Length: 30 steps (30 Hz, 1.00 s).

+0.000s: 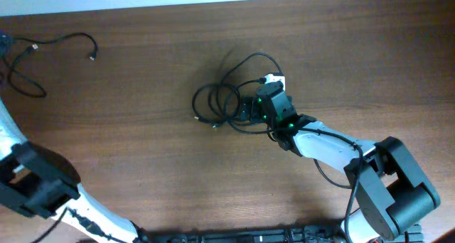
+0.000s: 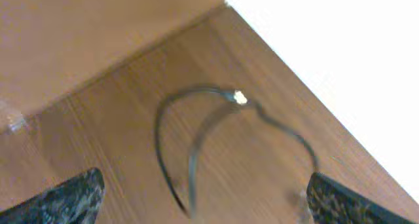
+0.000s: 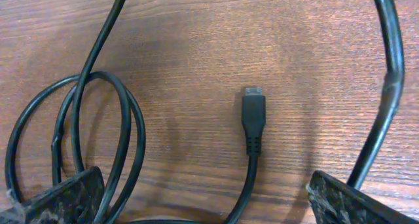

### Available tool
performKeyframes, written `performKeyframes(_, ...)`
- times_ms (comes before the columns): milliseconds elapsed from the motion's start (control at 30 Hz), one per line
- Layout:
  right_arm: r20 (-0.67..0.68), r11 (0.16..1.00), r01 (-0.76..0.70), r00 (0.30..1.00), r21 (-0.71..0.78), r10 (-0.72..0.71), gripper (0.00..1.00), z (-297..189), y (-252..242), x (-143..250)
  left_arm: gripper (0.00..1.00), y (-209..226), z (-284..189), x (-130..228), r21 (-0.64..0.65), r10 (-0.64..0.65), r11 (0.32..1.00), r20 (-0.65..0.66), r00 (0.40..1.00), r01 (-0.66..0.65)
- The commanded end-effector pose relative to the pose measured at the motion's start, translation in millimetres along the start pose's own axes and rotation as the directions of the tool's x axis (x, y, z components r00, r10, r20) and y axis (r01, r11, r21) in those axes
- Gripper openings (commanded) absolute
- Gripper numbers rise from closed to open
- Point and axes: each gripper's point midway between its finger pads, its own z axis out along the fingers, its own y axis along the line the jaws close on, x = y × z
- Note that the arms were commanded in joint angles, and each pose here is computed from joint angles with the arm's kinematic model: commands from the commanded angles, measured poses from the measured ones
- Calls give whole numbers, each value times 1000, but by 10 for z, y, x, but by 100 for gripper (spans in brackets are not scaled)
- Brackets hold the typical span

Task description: Untangle cables

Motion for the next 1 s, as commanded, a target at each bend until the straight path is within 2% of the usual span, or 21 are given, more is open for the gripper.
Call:
performKeyframes(0, 3, 1000, 2, 1000, 0, -2, 98, -1, 5, -14, 88, -38, -118, 300, 25, 5, 1000, -136, 991, -1)
performKeyframes(67, 3, 1000, 2, 1000, 0, -2, 98, -1, 5, -14, 86, 214, 19, 469, -106, 5, 994, -185, 983, -25)
performKeyframes(100, 3, 1000, 2, 1000, 0, -2, 98, -1, 5, -14, 77, 278, 166, 595, -135, 5, 990, -221, 975, -36)
performKeyframes(133, 3, 1000, 2, 1000, 0, -2, 98, -1, 5, -14, 55, 303, 298, 688, -142, 4, 989, -245, 969, -41)
performKeyframes(167, 3, 1000, 2, 1000, 0, -2, 99, -1, 5, -14, 47, 324, 406, 745, -151, 4, 988, -256, 967, -44)
performKeyframes(267, 3, 1000, 2, 1000, 0, -2, 98, -1, 5, -14, 44, 428, 1044, 1073, -179, 4, 982, -292, 956, -59)
performKeyframes(300, 3, 1000, 2, 1000, 0, -2, 98, -1, 5, -14, 9, 441, 1265, 1143, -177, 4, 983, -281, 960, -56)
performKeyframes(333, 3, 1000, 2, 1000, 0, -2, 98, -1, 5, -14, 0, 404, 1376, 1032, -162, 6, 986, -221, 975, -43)
performKeyframes(400, 4, 1000, 2, 1000, -1, -2, 99, -1, 6, -15, 0, 412, 1346, 424, -210, 9, 978, 6, 1000, -8)
performKeyframes(433, 10, 1000, 1, 1000, -4, -1, 98, -1, 15, -30, 0, 446, 1193, -8, -261, 7, 965, 147, 989, 32)
performKeyframes(467, 14, 1000, 0, 1000, -6, 0, 98, -1, 19, -39, 0, 398, 1089, -283, -248, -1, 967, 237, 972, 61)
performKeyframes(500, 14, 1000, 0, 1000, -6, 0, 98, -1, 19, -39, 0, 239, 1044, -467, -167, -14, 984, 292, 956, 65)
performKeyframes(533, 13, 1000, 0, 1000, -6, 0, 98, -1, 18, -38, 0, 103, 1048, -532, -92, -23, 994, 311, 950, 54)
performKeyframes(600, 13, 1000, 0, 1000, -6, 0, 98, -1, 18, -38, 0, 37, 1213, -311, -88, -12, 996, 250, 968, 35)
performKeyframes(633, 13, 1000, 1, 1000, -6, -1, 98, -1, 18, -38, 2, 8, 1345, -77, -101, 4, 995, 182, 983, 15)
performKeyframes(667, 13, 1000, 0, 1000, -6, 0, 98, -1, 18, -38, 30, 12, 1405, 85, -114, 13, 994, 128, 992, 1)
performKeyframes(733, 13, 1000, 0, 1000, -6, 0, 98, -1, 19, -38, 58, -107, 1396, 236, -79, 27, 997, 66, 997, -21)
performKeyframes(767, 13, 1000, 0, 1000, -6, 0, 98, -1, 19, -38, 67, -247, 1311, 257, -46, 36, 998, 50, 998, -34)
performKeyframes(800, 13, 1000, 0, 1000, -6, 0, 99, -1, 19, -38, 99, -381, 1138, 198, -29, 47, 999, 56, 997, -45)
performKeyframes(867, 13, 1000, 0, 1000, -6, 0, 98, -1, 19, -38, 99, -560, 710, -34, 2, 52, 999, 103, 993, -52)
performKeyframes(967, 13, 1000, 0, 1000, -6, 0, 99, -1, 18, -37, 99, -944, -442, -323, 120, 67, 989, 151, 986, -86)
